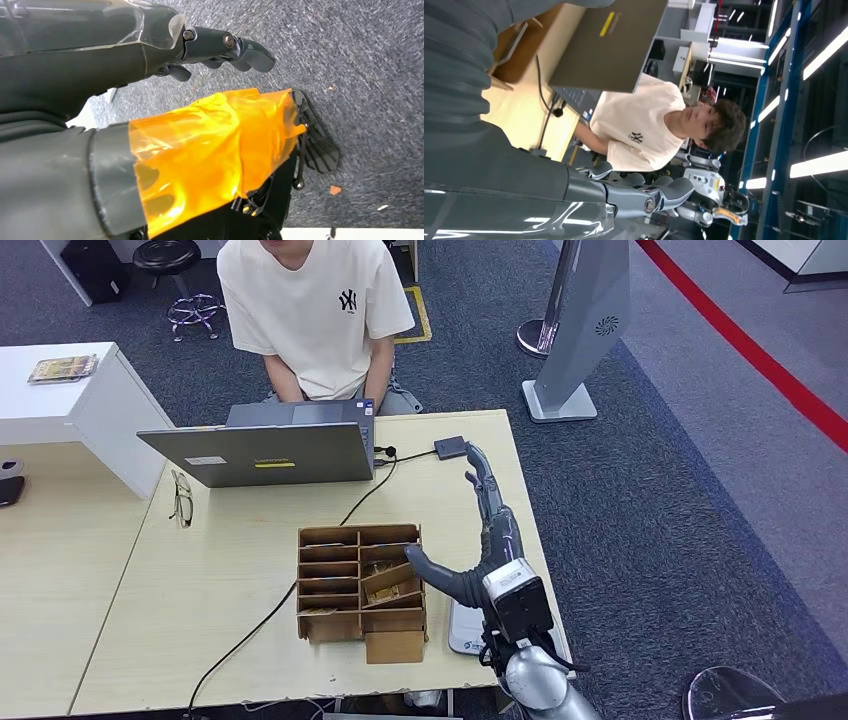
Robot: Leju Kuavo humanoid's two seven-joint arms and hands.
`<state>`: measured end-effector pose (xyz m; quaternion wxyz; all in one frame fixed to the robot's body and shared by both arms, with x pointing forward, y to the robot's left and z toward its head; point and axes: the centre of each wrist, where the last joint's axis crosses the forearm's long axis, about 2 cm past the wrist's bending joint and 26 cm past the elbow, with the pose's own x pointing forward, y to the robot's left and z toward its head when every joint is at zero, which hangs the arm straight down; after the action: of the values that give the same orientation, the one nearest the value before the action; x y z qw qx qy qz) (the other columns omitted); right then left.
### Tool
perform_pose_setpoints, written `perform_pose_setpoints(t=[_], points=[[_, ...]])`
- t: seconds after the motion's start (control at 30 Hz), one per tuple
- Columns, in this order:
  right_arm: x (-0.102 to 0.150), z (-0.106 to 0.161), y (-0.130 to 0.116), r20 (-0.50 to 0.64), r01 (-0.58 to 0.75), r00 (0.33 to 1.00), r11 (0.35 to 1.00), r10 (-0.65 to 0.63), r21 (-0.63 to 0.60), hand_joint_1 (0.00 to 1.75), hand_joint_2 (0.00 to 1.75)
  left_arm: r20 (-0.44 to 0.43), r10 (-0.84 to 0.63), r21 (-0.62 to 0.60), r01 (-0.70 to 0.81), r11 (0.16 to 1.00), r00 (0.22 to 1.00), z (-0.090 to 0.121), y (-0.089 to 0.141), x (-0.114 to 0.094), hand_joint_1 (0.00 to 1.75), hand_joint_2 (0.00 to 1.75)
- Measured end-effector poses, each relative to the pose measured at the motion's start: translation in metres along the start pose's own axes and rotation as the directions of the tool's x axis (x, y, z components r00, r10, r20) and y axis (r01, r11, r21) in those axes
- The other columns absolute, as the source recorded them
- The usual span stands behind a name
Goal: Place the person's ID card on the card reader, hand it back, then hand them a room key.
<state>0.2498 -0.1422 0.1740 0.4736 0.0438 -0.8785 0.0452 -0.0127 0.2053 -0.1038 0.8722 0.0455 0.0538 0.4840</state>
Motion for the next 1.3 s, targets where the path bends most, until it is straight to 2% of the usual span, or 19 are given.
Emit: perform_pose_setpoints(t=[0.2, 0.43, 0.53, 0.67, 0.7, 0.77, 0.83, 0.87, 0.9, 0.97, 1.0, 1.1, 1.3], points=[[0.003, 0.023, 0.011, -0.026, -0.013, 1.000, 0.998, 0.015, 0.056, 0.00, 1.75, -0.013, 0.027, 0.006, -0.026, 1.000, 1.000, 0.000, -0.002, -0.002, 0.00, 0.00], [0.006, 0.038, 0.023, -0.032, -0.050, 0.998, 0.991, 0.054, 0.122, 0.00, 1.75, -0.022, 0.047, 0.013, -0.047, 0.999, 0.999, 0.000, -0.002, -0.003, 0.00, 0.00], [0.005, 0.042, 0.027, -0.034, -0.060, 0.997, 0.988, 0.066, 0.142, 0.16, 1.75, -0.026, 0.050, 0.015, -0.050, 0.999, 0.998, 0.000, -0.003, -0.003, 0.00, 0.00], [0.004, 0.048, 0.031, -0.036, -0.086, 0.995, 0.983, 0.093, 0.164, 1.55, 1.75, -0.030, 0.057, 0.020, -0.056, 0.998, 0.998, 0.000, -0.003, -0.003, 0.00, 0.00], [0.004, 0.049, 0.032, -0.035, -0.093, 0.994, 0.981, 0.100, 0.169, 1.67, 1.75, -0.031, 0.058, 0.022, -0.057, 0.998, 0.998, 0.000, -0.003, -0.003, 0.00, 0.00], [0.003, 0.051, 0.033, -0.031, -0.107, 0.993, 0.978, 0.115, 0.179, 1.73, 1.75, -0.031, 0.060, 0.024, -0.059, 0.998, 0.998, 0.000, -0.003, -0.003, 0.00, 0.00], [0.003, 0.052, 0.035, -0.026, -0.129, 0.990, 0.974, 0.136, 0.187, 1.57, 1.75, -0.033, 0.061, 0.026, -0.061, 0.998, 0.998, 0.000, -0.003, -0.003, 0.00, 0.00], [0.003, 0.053, 0.035, -0.024, -0.140, 0.989, 0.972, 0.147, 0.190, 1.26, 1.75, -0.035, 0.062, 0.026, -0.061, 0.998, 0.997, 0.000, -0.003, -0.003, 0.00, 0.00], [0.003, 0.054, 0.035, -0.023, -0.153, 0.987, 0.969, 0.160, 0.192, 0.86, 1.75, -0.037, 0.062, 0.027, -0.061, 0.998, 0.997, 0.000, -0.003, -0.003, 0.00, 0.00], [0.003, 0.055, 0.036, -0.021, -0.174, 0.983, 0.965, 0.182, 0.195, 0.23, 1.75, -0.041, 0.063, 0.027, -0.062, 0.998, 0.997, 0.000, -0.003, -0.003, 0.00, 0.00], [0.003, 0.056, 0.036, -0.019, -0.189, 0.980, 0.962, 0.196, 0.196, 0.13, 1.75, -0.043, 0.064, 0.028, -0.062, 0.998, 0.997, 0.000, -0.003, -0.003, 0.00, 0.00], [0.003, 0.057, 0.037, -0.007, -0.243, 0.968, 0.950, 0.250, 0.195, 0.06, 1.75, -0.047, 0.064, 0.030, -0.063, 0.998, 0.997, 0.000, -0.004, -0.003, 0.00, 0.00], [0.001, 0.060, 0.037, 0.040, -0.425, 0.904, 0.887, 0.425, 0.180, 0.11, 1.75, -0.059, 0.067, 0.040, -0.064, 0.997, 0.996, 0.001, -0.005, -0.002, 0.00, 0.00]])
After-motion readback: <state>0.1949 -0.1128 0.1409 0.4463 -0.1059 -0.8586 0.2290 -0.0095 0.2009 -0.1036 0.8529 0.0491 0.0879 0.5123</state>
